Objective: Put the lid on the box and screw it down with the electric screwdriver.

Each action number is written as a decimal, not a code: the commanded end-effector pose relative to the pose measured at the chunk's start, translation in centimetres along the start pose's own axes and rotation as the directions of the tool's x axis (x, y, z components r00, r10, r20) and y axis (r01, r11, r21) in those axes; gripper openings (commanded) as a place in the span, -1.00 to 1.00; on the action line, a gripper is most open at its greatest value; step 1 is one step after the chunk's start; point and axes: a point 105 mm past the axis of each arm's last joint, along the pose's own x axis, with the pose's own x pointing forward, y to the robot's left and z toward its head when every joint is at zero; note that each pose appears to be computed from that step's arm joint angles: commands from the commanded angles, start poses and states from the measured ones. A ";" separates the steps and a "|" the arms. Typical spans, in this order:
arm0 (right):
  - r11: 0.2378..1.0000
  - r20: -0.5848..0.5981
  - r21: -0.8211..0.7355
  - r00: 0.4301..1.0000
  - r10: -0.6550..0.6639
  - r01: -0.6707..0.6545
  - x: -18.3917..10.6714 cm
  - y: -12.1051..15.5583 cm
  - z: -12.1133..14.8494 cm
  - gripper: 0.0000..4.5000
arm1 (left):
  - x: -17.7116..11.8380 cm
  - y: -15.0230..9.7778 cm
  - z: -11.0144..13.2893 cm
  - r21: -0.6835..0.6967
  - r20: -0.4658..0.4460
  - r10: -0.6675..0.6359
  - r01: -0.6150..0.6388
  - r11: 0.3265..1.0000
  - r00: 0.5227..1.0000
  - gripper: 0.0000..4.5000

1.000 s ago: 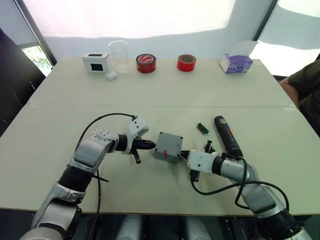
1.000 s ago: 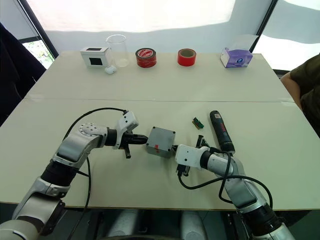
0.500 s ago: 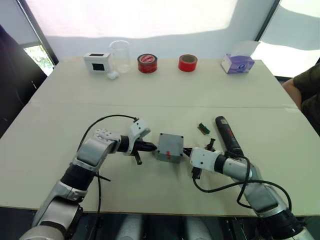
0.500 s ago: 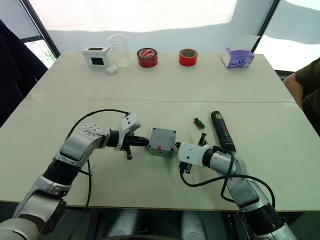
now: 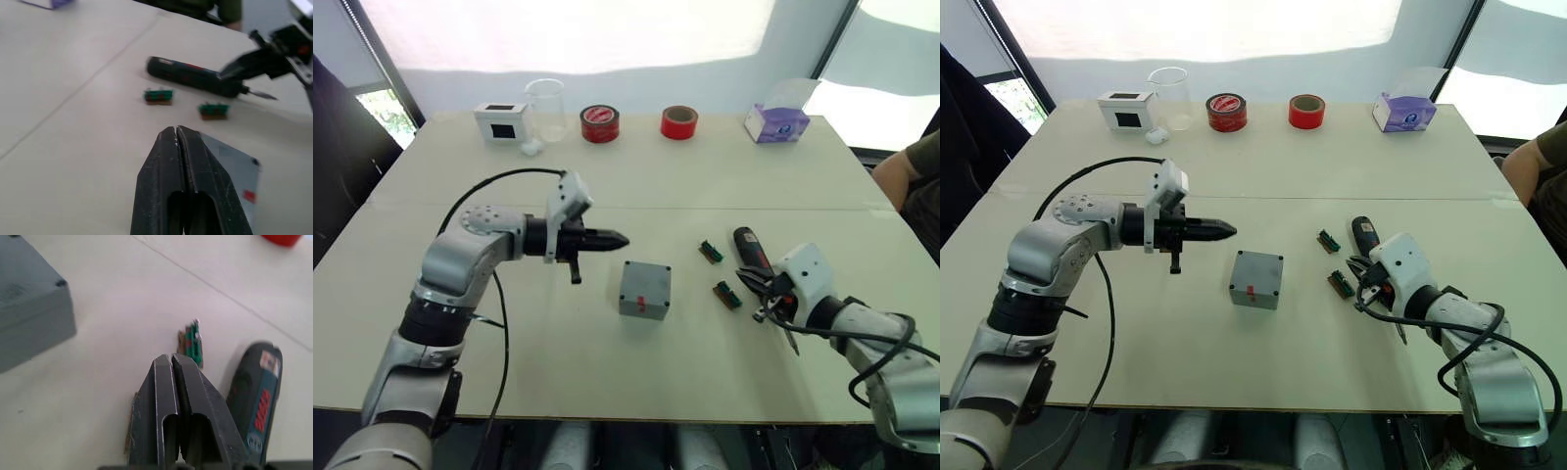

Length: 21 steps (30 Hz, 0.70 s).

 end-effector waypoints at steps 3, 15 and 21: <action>0.992 -0.087 0.125 0.995 0.048 -0.037 -1.0 1.1 -1.4 -0.19 | 0.2 -3.8 0.3 0.196 -0.137 -0.194 0.219 0.956 0.971 -1.00; 0.988 -0.150 0.155 0.988 0.041 -0.018 0.1 1.0 -2.5 0.27 | 0.3 -4.6 -0.1 0.239 -0.158 -0.190 0.224 0.945 0.969 -1.00; 0.987 -0.143 0.160 0.989 0.039 -0.016 0.6 0.6 -2.4 0.04 | 0.2 -4.7 -0.6 0.235 -0.159 -0.172 0.207 0.950 0.972 -1.00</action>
